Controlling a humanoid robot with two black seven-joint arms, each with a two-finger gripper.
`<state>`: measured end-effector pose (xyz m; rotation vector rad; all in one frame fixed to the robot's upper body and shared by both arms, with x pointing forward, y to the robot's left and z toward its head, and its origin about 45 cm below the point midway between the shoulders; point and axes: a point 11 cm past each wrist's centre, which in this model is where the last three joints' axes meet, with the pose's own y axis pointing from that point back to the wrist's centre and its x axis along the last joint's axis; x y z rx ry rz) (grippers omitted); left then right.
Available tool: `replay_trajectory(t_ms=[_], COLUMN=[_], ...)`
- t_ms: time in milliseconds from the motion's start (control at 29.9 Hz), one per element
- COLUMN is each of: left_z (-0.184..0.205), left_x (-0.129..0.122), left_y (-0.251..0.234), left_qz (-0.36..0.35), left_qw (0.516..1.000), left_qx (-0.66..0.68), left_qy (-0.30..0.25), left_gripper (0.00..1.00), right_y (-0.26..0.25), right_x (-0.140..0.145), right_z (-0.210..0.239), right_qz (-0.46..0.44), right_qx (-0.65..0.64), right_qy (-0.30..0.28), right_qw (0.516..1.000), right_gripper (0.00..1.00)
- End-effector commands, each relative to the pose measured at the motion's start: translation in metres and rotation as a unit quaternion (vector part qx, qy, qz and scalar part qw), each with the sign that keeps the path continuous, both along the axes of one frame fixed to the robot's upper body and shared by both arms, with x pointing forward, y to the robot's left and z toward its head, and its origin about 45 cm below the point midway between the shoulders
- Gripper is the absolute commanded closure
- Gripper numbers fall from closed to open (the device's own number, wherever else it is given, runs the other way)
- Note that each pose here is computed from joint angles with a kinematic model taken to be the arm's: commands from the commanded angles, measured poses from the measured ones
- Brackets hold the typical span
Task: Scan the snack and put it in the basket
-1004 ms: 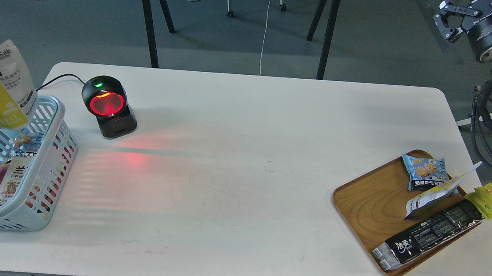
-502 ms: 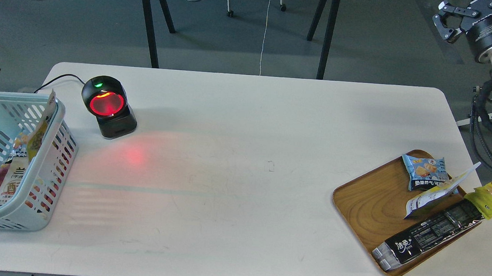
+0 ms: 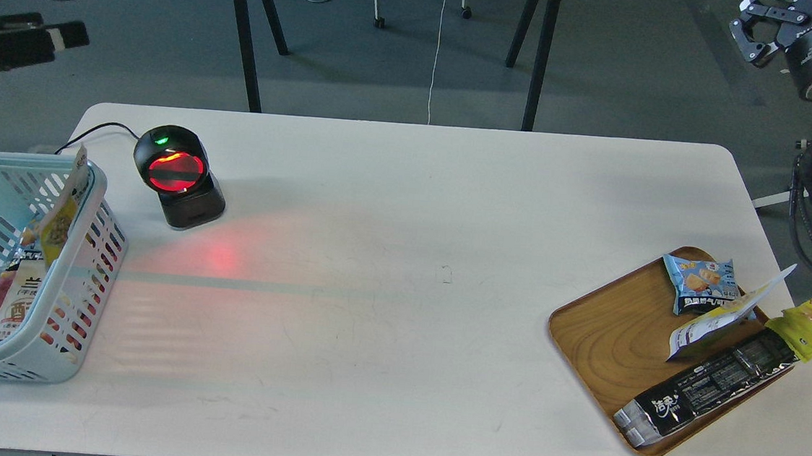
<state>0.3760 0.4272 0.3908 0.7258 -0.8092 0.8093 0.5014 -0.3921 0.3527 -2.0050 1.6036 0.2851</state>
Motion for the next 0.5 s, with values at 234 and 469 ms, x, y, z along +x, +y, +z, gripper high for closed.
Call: replay_trajectory(t_ms=[234,469], left_z=[0.007,-0.009], left_x=[0.083,0.111], left_y=[-0.053,-0.039], left_qz=[0.015,0.065], left_qw=[0.921,0.824], left_qx=[-0.388,-0.563], left_qy=[-0.014,0.011], left_gripper=[0.0,0.0], right_y=[-0.018,-0.023], right_x=[-0.004,-0.002], right_z=[0.011,0.014], right_qz=[-0.018,-0.015], right_qx=[0.001,0.026], right_qy=[-0.01,0.001], right_qw=[1.0,1.0], right_gripper=[0.01,0.01])
